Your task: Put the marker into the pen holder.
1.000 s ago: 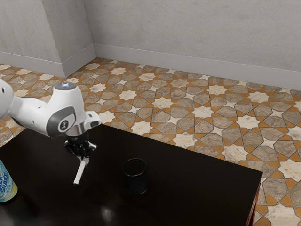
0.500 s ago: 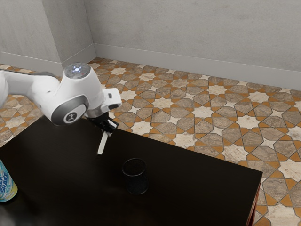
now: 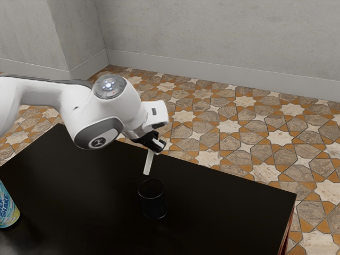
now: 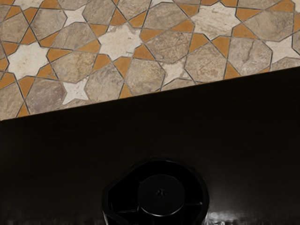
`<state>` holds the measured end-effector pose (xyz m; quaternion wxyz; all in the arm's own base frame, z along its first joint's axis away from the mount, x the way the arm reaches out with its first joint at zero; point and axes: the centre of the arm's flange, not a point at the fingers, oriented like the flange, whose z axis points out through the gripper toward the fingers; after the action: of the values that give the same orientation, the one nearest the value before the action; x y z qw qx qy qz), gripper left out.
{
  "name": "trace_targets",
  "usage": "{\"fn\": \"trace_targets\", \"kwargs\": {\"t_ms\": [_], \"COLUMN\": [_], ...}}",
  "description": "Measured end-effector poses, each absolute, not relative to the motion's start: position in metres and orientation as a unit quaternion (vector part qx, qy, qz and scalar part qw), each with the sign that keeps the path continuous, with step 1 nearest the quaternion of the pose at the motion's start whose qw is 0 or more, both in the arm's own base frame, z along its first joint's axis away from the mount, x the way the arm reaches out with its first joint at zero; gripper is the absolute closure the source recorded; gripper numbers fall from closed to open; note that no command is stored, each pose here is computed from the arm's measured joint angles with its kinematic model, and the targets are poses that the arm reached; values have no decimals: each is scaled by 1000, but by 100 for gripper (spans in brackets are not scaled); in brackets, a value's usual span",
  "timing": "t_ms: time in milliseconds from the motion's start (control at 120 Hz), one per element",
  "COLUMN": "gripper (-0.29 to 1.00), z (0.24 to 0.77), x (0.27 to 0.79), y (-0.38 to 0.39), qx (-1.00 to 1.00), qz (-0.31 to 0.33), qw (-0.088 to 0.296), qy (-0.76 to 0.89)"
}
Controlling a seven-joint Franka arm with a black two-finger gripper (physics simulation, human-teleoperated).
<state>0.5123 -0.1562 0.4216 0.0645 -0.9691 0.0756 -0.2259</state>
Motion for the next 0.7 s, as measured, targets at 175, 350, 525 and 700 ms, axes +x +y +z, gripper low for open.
{"fn": "trace_targets", "kwargs": {"t_ms": [175,350,525,700], "gripper": [76,76,63,29], "z": [420,416,414,414], "x": [498,489,488,487], "y": [-159,-172,-175,-175], "qx": [-971,-972,-974,-975], "qz": [-226,-224,-221,-216], "qw": [62,56,49,45], "qy": [49,33,11,-2]}}
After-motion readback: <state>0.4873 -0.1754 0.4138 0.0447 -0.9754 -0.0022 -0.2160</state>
